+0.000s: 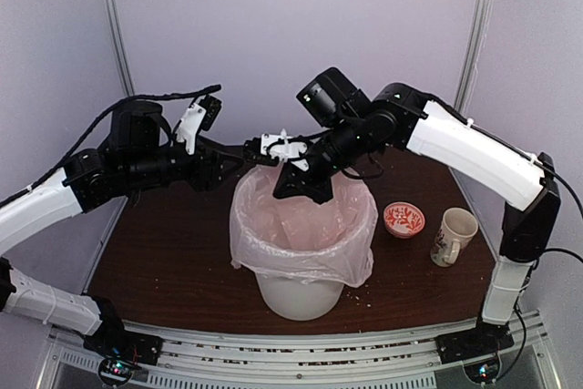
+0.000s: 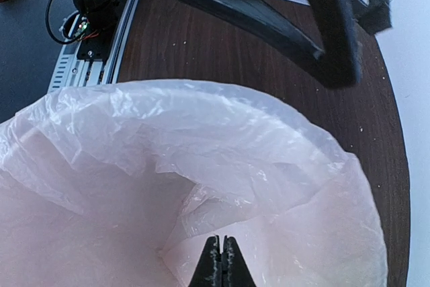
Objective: Put the trash bags into the trash bin
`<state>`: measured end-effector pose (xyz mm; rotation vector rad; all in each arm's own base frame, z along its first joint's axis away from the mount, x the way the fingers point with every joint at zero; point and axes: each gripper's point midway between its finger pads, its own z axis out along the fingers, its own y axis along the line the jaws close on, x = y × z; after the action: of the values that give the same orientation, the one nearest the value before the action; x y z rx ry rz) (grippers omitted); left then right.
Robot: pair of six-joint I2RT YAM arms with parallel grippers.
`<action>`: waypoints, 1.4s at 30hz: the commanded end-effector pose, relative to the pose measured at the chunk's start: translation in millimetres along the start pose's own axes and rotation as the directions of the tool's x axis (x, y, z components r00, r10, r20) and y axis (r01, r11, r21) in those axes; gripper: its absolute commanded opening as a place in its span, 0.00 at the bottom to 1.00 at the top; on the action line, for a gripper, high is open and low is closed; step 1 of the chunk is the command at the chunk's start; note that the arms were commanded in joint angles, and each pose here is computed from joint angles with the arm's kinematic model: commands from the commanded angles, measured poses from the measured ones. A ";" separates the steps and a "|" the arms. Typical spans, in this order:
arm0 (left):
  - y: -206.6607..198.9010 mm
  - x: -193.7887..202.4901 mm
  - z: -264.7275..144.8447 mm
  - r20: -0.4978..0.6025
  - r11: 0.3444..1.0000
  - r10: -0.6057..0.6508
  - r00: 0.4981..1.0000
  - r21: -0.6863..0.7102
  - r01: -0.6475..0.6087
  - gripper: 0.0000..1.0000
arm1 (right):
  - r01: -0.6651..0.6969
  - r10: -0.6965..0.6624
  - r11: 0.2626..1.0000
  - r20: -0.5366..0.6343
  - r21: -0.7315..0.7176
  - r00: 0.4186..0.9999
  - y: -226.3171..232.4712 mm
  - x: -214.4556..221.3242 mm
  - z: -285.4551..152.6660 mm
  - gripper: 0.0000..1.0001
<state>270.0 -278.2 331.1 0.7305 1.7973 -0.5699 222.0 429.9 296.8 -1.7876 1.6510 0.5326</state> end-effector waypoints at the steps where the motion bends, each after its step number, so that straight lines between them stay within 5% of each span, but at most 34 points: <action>1: 21.2 -54.5 -32.2 0.156 0.989 0.072 0.985 -0.139 -0.050 0.68 | -0.065 0.045 0.992 0.181 0.105 0.982 -35.6 -27.0 -65.9 0.03; 7: 70.0 -64.9 -48.3 0.114 0.891 0.206 0.972 -0.433 -0.138 0.86 | -0.305 0.187 0.921 0.415 0.241 0.891 -108.0 3.4 -156.0 0.30; 11: 104.2 -58.5 -53.2 0.069 0.780 0.250 0.966 -0.606 -0.158 0.91 | -0.519 0.226 0.753 0.582 0.405 0.781 -154.7 61.3 -211.2 0.85; 13: 119.8 -63.1 -61.3 0.089 0.719 0.275 0.957 -0.680 -0.143 0.94 | -0.600 0.225 0.651 0.637 0.465 0.737 -164.8 97.9 -230.0 0.99; 18: 147.2 -65.5 -66.4 0.147 0.690 0.208 0.967 -0.723 -0.038 0.95 | -0.725 0.177 0.427 0.736 0.541 0.653 -174.3 162.4 -265.1 1.00; 21: 148.7 -58.0 -71.4 0.229 0.721 0.189 0.955 -0.692 0.023 0.94 | -0.814 0.142 0.214 0.807 0.540 0.573 -173.4 199.8 -281.1 1.00; 24: 150.2 -38.9 -77.1 0.296 0.777 0.167 0.941 -0.627 0.059 0.91 | -0.828 0.089 0.122 0.825 0.547 0.558 -165.3 217.5 -290.5 1.00; 28: 153.0 -27.2 -71.5 0.255 0.796 0.128 0.958 -0.603 0.054 0.86 | -0.858 0.106 0.074 0.852 0.508 0.513 -168.9 222.2 -294.2 1.00; 33: 156.1 -16.2 -65.4 0.226 0.790 0.114 0.967 -0.611 0.050 0.85 | -0.844 0.093 0.018 0.839 0.536 0.535 -169.1 230.1 -301.1 1.00; 42: 154.3 -14.2 -65.8 0.226 0.796 0.111 0.968 -0.603 0.050 0.83 | -0.840 0.062 0.057 0.838 0.540 0.542 -159.3 218.4 -309.6 1.00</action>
<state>342.4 -126.8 351.3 0.2400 1.6222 0.0032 375.9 64.8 376.1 0.0587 1.5134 0.2089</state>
